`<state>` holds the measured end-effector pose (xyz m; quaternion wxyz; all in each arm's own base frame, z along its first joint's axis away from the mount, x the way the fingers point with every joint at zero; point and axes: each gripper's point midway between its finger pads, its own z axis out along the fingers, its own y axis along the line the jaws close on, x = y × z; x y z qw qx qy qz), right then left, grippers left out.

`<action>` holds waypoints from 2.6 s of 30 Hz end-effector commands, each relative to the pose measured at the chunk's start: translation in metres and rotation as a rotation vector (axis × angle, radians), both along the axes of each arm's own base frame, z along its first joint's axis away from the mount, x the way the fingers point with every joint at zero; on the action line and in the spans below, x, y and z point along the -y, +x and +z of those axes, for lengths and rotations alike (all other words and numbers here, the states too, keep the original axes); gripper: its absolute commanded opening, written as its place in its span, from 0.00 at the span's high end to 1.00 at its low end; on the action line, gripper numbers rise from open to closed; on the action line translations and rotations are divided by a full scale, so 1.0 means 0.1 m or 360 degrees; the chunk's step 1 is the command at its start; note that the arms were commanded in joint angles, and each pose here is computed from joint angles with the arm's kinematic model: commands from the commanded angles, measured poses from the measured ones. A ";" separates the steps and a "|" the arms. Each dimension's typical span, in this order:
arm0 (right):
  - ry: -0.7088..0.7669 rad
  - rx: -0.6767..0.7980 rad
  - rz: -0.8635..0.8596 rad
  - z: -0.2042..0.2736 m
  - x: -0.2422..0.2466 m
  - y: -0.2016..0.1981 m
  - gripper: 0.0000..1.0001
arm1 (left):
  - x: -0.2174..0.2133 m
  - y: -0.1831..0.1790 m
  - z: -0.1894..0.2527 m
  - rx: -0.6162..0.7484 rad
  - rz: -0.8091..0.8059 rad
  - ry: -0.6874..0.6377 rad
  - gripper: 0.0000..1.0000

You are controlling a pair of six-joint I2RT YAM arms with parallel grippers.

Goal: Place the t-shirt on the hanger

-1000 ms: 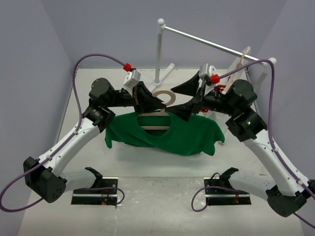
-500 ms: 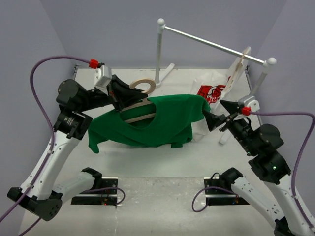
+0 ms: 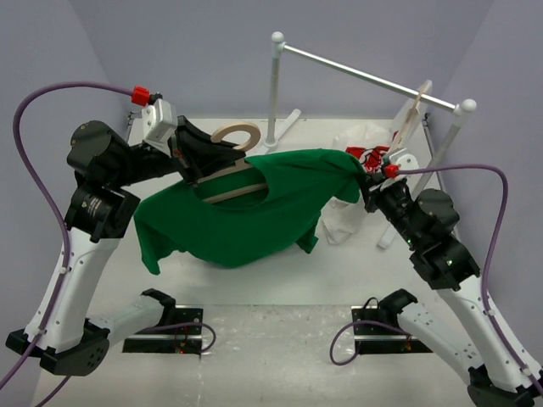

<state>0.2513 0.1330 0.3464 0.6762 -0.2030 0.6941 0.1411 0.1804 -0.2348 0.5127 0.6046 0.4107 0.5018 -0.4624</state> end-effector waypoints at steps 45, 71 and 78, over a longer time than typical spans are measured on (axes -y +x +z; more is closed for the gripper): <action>-0.0307 -0.0539 0.1083 0.24 -1.02 -0.52 0.65 | 0.45 0.16 -0.57 -0.0025 -0.0922 0.0226 1.00; 0.0311 -0.0668 -0.0526 0.52 0.05 0.20 1.00 | -1.56 1.78 -0.38 -0.0593 0.1848 -0.0407 0.00; 0.0280 -0.0725 -0.0838 0.23 0.30 0.27 1.00 | -1.61 1.41 -0.79 -0.0595 0.1828 -0.0289 0.00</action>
